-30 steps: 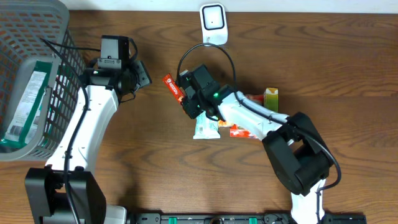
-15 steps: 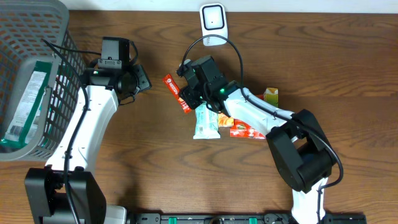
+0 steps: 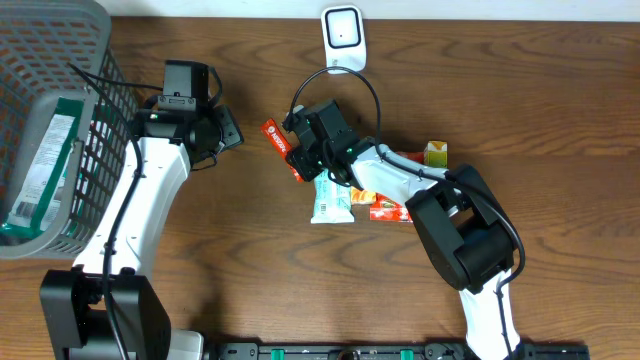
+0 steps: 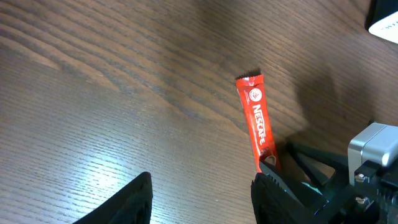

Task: Scan the item barcode

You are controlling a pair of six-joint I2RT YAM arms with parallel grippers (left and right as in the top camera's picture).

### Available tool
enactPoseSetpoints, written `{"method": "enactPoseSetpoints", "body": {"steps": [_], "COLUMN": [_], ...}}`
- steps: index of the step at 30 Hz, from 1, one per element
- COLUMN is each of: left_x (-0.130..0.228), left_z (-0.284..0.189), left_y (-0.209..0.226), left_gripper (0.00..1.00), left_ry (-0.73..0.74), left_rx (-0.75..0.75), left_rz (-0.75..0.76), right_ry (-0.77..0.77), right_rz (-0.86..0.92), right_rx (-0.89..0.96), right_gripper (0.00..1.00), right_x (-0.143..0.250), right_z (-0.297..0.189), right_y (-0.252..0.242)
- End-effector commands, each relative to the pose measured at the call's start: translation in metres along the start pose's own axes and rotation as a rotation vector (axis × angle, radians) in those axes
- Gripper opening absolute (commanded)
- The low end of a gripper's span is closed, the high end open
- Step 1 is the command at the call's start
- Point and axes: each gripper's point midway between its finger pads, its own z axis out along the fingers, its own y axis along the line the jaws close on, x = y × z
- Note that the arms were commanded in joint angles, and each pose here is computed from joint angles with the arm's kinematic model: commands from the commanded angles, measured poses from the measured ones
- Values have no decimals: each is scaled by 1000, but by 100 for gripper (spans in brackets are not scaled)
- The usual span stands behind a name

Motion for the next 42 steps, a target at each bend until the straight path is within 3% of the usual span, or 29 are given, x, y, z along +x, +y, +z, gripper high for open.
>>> {"method": "enactPoseSetpoints", "body": {"steps": [1,4,5,7,10,12,14,20,23,29,35,42], "left_x": [1,1,2,2,2,2,2,1,9,27,18,13], "left_z": [3,3,3,3,3,3,3,3,3,-8,-37,-53], "left_y": [6,6,6,6,6,6,6,8,8,-42,-83,-102], "left_gripper": [53,53,53,53,53,53,53,53,53,53,53,53], "left_ry": [5,6,8,8,8,8,8,2,39,163,177,158], "left_rx": [-20,-21,-21,-21,-21,-21,-21,-35,-26,315,659,800], "left_rz": [0,0,0,0,0,0,0,0,-1,80,114,155], "right_ry": [43,59,64,64,61,66,65,27,9,-68,-129,-124], "right_rz": [33,32,32,32,36,42,44,31,14,99,145,122], "right_rx": [-8,-10,-10,-9,-6,-8,-5,-6,-179,-456,-553,-635], "right_gripper": [43,36,23,16,24,23,1,1,1,1,1,1], "right_x": [15,21,22,22,21,22,22,-1,-18,-52,-71,-71], "right_z": [10,13,13,13,12,12,11,-17,-53,-121,-161,-167], "right_y": [0,2,3,2,-1,-2,-4,-2,34,63,60,78]}}
